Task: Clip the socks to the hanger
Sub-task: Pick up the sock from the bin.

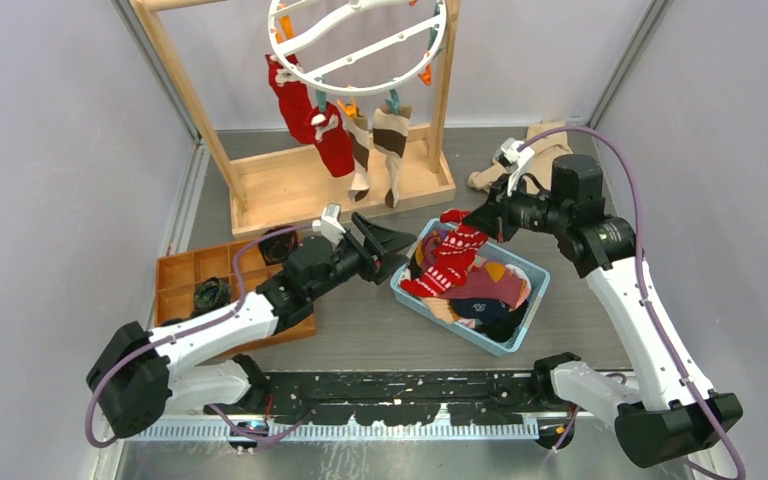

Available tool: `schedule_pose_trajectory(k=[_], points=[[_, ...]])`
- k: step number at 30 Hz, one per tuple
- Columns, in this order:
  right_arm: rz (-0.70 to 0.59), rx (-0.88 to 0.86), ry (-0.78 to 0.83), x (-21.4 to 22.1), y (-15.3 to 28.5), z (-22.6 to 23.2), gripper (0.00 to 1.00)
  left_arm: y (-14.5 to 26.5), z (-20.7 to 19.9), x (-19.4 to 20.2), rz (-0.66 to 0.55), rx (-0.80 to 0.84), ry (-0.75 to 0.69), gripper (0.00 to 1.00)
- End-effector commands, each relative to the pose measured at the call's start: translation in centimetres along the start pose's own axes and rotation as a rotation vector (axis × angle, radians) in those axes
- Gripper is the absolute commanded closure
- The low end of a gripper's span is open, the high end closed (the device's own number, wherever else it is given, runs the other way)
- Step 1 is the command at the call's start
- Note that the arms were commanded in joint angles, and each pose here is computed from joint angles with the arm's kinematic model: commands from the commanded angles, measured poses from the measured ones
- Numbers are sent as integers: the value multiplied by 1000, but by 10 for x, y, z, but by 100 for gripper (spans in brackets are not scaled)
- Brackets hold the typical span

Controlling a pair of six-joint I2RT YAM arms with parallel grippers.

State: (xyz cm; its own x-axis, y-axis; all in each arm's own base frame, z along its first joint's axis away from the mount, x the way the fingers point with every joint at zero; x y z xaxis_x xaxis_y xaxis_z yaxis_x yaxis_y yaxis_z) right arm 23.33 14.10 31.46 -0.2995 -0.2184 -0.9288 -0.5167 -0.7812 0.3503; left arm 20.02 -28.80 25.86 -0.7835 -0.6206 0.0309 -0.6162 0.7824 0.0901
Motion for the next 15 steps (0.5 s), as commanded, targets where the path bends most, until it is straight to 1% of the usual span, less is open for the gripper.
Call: schedule_pose_trajectory(k=[1,3,6,10,15], points=[[-62,-30,110,-21,-3,12,99,-16,-40,-3,-92,102,208,24],[-62,-42,120,-22,-6,16,99,-21,-39,-5,-118,96,286,23],[-61,-65,138,-22,-9,23,99,-27,-38,-10,-144,110,362,23],[-62,-95,166,-22,-10,33,99,-37,-41,-9,-131,109,391,21],[-56,-141,205,-21,-12,44,99,-48,-45,-4,-99,126,407,22]])
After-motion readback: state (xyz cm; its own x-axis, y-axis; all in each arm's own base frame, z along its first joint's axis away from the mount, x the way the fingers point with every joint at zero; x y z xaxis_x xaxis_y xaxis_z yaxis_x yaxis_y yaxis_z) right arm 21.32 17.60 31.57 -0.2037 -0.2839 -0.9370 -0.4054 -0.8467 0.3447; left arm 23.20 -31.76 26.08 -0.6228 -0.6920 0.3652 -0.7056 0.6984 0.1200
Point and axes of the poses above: each gripper's point midway between its finger pads, its own y axis back along the fingers, its own z axis along the line the jaws close on, x = y × z, the point moved 4 cm from there along y, back along the fingers, and after that the axes turned 8 degrees about y, right-handed, at the moved point
